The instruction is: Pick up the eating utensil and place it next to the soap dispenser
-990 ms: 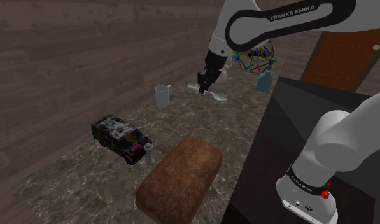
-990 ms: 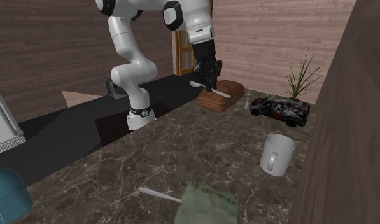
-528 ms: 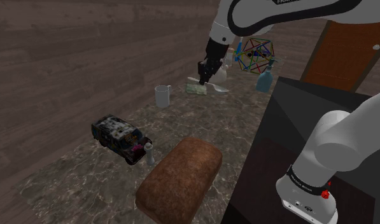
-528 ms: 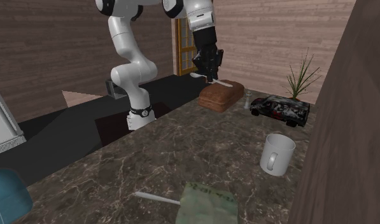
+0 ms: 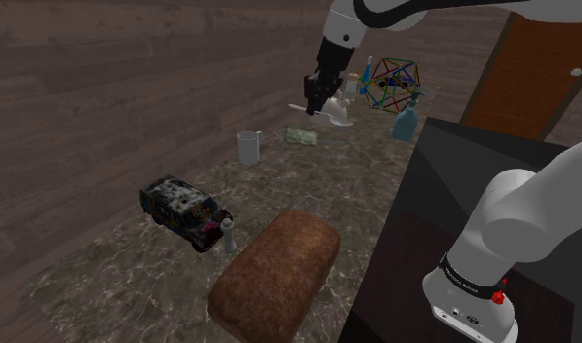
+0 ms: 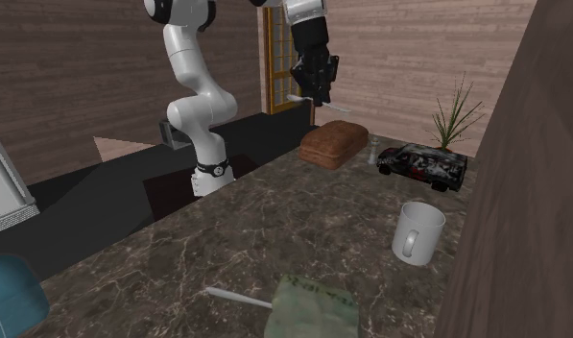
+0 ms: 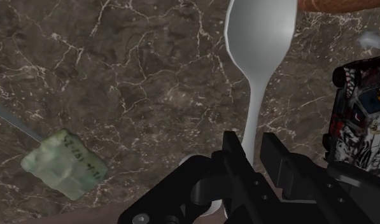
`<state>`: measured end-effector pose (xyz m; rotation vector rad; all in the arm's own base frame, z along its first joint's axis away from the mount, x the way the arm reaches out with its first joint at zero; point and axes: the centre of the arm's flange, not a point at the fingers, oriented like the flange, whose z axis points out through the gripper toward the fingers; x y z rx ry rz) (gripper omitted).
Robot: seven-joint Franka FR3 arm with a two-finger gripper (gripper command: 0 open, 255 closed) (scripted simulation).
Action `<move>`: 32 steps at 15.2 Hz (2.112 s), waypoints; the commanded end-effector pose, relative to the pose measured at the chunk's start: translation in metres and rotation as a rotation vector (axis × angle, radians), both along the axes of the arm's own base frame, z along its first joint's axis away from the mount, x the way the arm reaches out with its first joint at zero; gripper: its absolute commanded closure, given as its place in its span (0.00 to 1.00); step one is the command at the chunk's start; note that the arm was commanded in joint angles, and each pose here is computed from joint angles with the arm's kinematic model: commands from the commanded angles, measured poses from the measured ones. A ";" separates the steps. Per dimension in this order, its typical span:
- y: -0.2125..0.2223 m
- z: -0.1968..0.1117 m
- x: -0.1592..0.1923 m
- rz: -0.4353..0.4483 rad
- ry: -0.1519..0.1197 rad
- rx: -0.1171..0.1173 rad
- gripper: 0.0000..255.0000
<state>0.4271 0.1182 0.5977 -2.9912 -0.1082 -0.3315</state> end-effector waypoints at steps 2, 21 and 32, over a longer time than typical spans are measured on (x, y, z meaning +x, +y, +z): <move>0.000 0.015 -0.001 0.000 0.000 0.000 1.00; -0.198 0.035 0.004 0.000 0.000 0.000 1.00; -0.343 0.035 0.008 0.000 0.000 0.000 1.00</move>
